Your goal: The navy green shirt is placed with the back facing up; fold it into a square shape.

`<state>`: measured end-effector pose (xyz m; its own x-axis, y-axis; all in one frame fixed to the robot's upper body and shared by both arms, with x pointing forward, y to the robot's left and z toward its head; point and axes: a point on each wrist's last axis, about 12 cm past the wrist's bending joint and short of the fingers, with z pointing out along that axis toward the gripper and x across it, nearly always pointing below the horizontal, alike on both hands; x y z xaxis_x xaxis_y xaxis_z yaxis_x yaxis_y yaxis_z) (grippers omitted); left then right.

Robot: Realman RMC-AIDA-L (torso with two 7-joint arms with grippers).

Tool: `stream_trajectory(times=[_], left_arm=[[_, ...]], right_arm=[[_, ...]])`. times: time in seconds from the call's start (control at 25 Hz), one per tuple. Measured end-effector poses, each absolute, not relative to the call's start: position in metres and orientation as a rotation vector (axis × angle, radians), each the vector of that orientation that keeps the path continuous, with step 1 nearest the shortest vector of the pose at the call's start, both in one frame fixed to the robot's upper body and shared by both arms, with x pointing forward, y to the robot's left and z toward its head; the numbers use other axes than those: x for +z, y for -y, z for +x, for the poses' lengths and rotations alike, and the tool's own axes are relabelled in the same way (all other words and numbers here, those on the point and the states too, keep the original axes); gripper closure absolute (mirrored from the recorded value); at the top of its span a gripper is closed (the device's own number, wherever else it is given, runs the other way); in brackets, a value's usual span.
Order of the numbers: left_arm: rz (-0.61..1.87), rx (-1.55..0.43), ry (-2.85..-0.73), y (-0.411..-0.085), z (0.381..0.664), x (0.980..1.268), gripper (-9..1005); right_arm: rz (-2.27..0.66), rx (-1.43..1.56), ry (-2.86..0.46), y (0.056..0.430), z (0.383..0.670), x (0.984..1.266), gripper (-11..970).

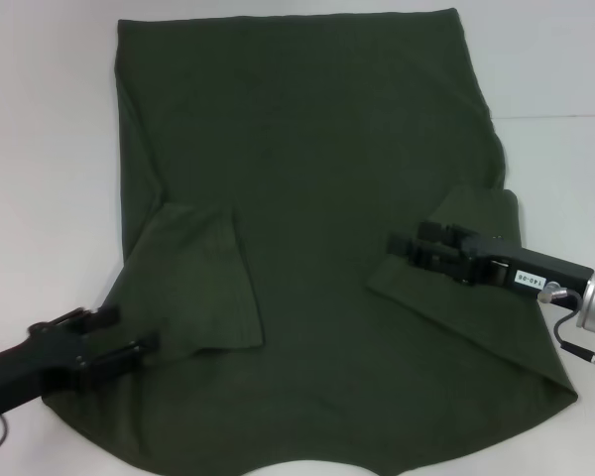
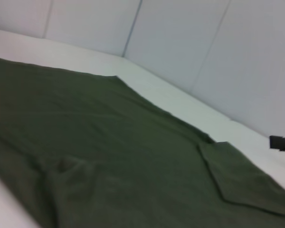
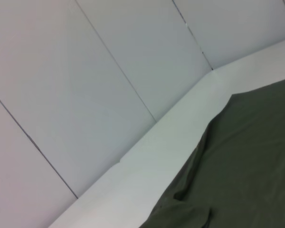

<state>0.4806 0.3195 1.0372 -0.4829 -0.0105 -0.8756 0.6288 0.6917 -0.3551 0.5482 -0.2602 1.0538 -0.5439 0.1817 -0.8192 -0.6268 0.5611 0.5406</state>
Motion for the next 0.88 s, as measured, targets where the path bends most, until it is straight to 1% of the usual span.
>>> stream_trajectory(times=[0.12, 0.28, 0.36, 0.52, 0.88], left_arm=[[0.471, -0.792, -1.959, -0.331, 0.471, 1.037, 175], [0.478, -0.774, -1.976, -0.335, 0.467, 1.036, 176], [0.514, -0.734, -1.998, -0.342, 0.459, 1.035, 176], [0.562, -0.676, -2.009, -0.351, 0.452, 1.036, 177], [0.622, -0.612, -2.029, -0.357, 0.447, 1.035, 179]], right_arm=[[-0.364, 1.105, -1.866, 0.255, 0.552, 1.055, 32], [-0.373, 1.107, -1.876, 0.251, 0.554, 1.054, 33], [-0.382, 1.105, -1.882, 0.249, 0.555, 1.054, 34], [-0.396, 1.106, -1.886, 0.247, 0.555, 1.054, 36], [-0.388, 1.111, -1.884, 0.248, 0.556, 1.055, 39]])
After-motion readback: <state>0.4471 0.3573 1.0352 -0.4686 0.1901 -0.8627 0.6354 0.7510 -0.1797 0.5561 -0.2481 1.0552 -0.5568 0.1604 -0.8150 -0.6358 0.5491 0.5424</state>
